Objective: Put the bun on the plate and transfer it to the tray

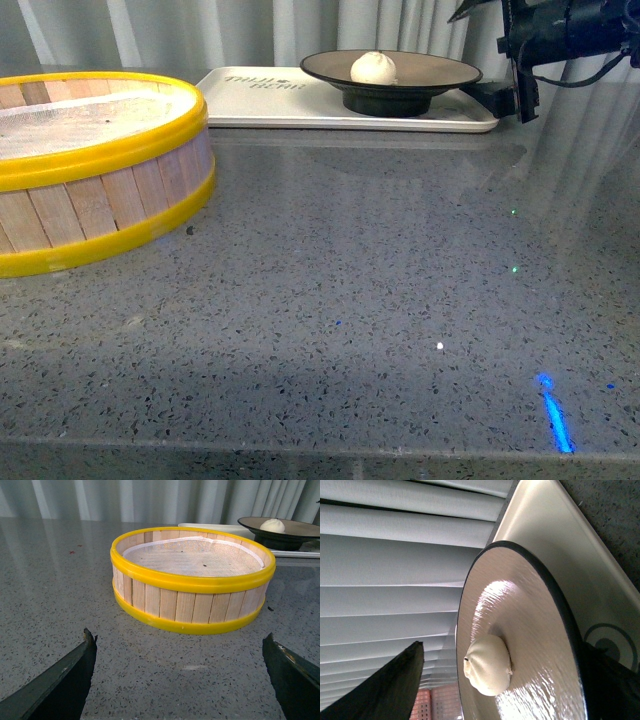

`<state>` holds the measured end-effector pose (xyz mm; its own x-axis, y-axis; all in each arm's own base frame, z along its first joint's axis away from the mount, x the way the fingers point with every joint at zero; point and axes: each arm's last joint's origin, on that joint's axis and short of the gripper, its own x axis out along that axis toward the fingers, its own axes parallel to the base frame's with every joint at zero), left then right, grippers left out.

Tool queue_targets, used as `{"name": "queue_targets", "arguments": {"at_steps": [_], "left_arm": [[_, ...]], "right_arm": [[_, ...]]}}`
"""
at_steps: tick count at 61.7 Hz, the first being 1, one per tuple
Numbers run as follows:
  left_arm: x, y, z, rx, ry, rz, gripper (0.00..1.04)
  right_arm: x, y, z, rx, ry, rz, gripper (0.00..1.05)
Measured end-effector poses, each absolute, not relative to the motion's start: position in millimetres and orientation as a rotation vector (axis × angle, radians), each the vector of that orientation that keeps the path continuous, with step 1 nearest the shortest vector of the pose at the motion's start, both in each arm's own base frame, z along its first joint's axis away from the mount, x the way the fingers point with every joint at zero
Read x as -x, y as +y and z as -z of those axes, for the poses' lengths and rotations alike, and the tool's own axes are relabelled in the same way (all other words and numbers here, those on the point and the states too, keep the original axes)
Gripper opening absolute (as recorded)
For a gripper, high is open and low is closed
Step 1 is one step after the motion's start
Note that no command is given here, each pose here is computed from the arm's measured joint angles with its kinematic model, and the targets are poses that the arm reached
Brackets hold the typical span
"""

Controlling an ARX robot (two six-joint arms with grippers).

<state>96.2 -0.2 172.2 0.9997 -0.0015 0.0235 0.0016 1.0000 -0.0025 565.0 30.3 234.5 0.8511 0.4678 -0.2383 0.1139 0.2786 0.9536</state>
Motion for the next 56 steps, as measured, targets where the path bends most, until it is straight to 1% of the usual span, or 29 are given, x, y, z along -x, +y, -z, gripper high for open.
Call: {"name": "queue_targets", "arguments": {"at_steps": [2,3,7,17,33,46,52,56], "left_arm": [[-96,0,-172,0.003,-0.023,0.002,0.98],[-96,0,-172,0.003,-0.023,0.002,0.98],[-96,0,-172,0.003,-0.023,0.001,0.98],[-96,0,-172,0.003,-0.023,0.002,0.98],[-96,0,-172,0.003,-0.023,0.002,0.98],[-96,0,-172,0.003,-0.023,0.002,0.98],[-96,0,-172,0.003,-0.023,0.001,0.98],[-96,0,-172,0.003,-0.023,0.002,0.98]], "right_arm": [[-563,30,-237,-1.285,0.533,-0.255,0.98],[-563,30,-238,-1.287,0.529,-0.258,0.98],[-560,30,-242,-1.290,0.522,-0.259,0.95],[-550,26,-239,-1.310,0.531,-0.233,0.96],[-522,4,-246,-1.345,0.505,-0.161,0.96],[-490,-28,-246,-1.375,0.466,-0.038,0.96],[-467,-49,-251,-1.362,0.423,0.037,0.96],[-443,-62,-260,-1.317,0.372,0.080,0.96]]}}
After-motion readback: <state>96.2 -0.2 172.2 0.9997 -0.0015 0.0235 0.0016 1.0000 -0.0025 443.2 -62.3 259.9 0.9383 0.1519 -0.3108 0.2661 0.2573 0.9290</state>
